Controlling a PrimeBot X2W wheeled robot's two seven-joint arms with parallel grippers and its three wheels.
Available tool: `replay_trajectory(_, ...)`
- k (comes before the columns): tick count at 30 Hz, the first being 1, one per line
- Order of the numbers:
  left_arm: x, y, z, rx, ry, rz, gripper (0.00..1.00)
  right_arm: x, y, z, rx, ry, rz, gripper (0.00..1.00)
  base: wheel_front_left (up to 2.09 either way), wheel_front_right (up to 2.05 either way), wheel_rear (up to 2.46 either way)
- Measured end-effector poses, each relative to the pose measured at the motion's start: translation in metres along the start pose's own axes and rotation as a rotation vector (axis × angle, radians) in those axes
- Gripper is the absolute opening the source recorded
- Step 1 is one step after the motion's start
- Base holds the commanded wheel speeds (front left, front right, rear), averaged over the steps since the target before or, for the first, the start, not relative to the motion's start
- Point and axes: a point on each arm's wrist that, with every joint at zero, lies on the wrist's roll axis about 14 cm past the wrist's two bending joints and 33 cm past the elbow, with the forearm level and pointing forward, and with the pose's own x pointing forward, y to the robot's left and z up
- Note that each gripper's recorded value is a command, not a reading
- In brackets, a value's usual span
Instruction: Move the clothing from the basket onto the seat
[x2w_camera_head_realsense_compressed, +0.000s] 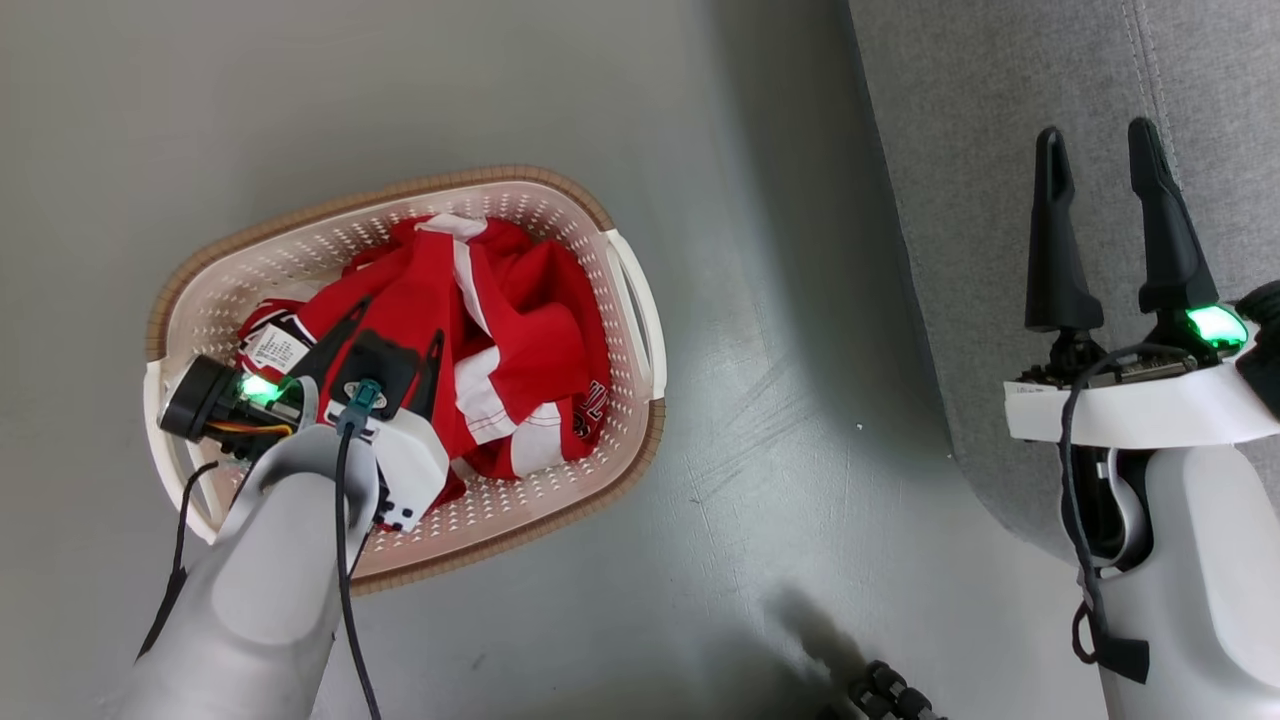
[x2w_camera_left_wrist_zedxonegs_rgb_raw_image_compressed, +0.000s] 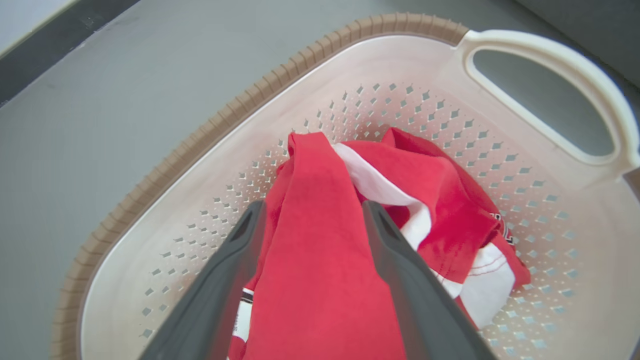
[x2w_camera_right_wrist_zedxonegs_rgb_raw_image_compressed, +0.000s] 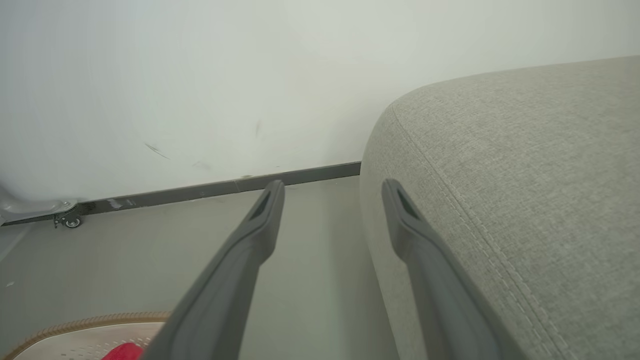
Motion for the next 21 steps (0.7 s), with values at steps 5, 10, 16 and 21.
replay_trajectory(5, 0.010, -0.001, -0.004, 0.008, 0.025, -0.013, 1.00, 0.005, 0.000, -0.004, 0.000, 0.007, 0.002, 1.00, 0.00, 0.00, 0.00)
replay_trajectory(10, 0.018, -0.003, -0.010, 0.010, 0.052, -0.023, 1.00, 0.006, -0.003, -0.012, 0.001, 0.029, -0.008, 1.00, 0.00, 0.00, 0.00)
replay_trajectory(16, 0.027, -0.003, -0.009, 0.019, 0.056, -0.028, 1.00, 0.012, -0.006, -0.008, 0.009, 0.013, -0.014, 1.00, 0.00, 0.00, 0.00)
replay_trajectory(21, 0.032, -0.002, -0.009, 0.022, 0.059, -0.031, 1.00, 0.014, -0.007, -0.008, 0.006, 0.010, -0.015, 1.00, 0.00, 0.00, 0.00)
